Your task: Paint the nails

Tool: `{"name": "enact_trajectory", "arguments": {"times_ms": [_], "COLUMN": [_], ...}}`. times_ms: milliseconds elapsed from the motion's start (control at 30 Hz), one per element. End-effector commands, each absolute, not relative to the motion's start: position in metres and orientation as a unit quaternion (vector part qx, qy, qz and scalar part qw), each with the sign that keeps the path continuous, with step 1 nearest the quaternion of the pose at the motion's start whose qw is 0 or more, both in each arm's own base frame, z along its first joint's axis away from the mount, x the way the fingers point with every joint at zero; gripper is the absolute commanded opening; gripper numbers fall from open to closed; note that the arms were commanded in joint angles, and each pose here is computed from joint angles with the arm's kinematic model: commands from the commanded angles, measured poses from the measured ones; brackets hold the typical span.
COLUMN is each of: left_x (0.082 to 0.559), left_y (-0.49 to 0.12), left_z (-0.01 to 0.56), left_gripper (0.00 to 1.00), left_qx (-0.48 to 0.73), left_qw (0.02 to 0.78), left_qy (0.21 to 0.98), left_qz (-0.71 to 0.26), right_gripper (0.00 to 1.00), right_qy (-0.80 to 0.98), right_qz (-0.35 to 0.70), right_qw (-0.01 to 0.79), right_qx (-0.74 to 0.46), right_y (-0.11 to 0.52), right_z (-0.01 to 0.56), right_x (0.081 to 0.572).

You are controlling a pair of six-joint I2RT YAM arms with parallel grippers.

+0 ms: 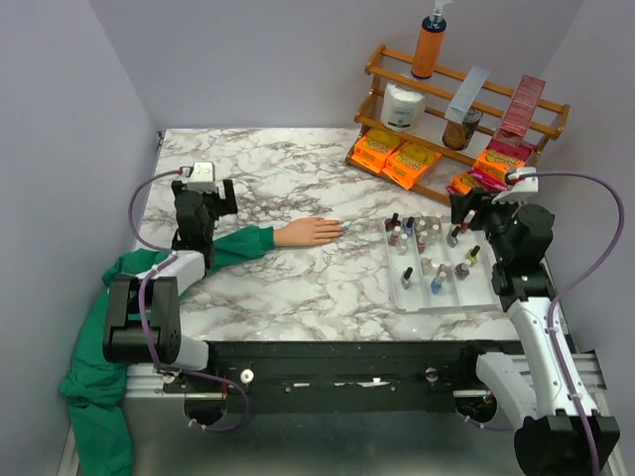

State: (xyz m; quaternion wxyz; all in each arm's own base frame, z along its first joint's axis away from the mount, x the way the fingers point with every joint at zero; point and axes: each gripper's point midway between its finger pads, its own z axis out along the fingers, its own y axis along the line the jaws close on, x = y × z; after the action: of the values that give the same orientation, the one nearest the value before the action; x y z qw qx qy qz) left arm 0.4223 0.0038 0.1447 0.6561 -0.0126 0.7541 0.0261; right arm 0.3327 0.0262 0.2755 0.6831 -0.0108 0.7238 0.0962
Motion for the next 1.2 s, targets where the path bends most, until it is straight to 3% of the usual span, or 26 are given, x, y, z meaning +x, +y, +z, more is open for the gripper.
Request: {"name": "enact_trajectory", "arguments": {"times_ms": [0,100,267,367,667,800,1167], "left_x": [0.424,0.425,0.420,0.419,0.425,0.428,0.430], "left_y": [-0.035,-0.042,-0.042,-0.040,-0.041,-0.035,-0.030], "left_z": [0.173,0.184,0.201,0.205,0.200,0.199,0.194], "left_gripper": [0.99,0.99,0.98,0.98,0.98,0.98,0.98], "left_qx": [0.083,0.102,0.113,0.112,0.105,0.103,0.103], "left_qw": [0.602,0.560,0.537,0.545,0.541,0.541,0.523], "left_qy": [0.792,0.818,0.832,0.828,0.831,0.833,0.845], "left_qz": [-0.063,-0.078,-0.078,-0.071,-0.077,-0.058,-0.047], "right_gripper": [0.77,0.87,0.88,0.84,0.70,0.59,0.52], "right_qy": [0.841,0.874,0.915,0.928,0.928,0.925,0.931], "right_qz": [0.072,0.051,0.057,0.047,0.028,0.031,0.018], "right_qw": [0.530,0.477,0.386,0.348,0.338,0.346,0.339], "right_qx": [0.080,0.084,0.104,0.125,0.155,0.151,0.133], "right_y": [0.022,0.030,0.052,0.051,0.047,0.048,0.050], "right_z": [0.203,0.183,0.147,0.127,0.107,0.105,0.091], "right_x": [0.282,0.261,0.229,0.213,0.215,0.221,0.233]}}
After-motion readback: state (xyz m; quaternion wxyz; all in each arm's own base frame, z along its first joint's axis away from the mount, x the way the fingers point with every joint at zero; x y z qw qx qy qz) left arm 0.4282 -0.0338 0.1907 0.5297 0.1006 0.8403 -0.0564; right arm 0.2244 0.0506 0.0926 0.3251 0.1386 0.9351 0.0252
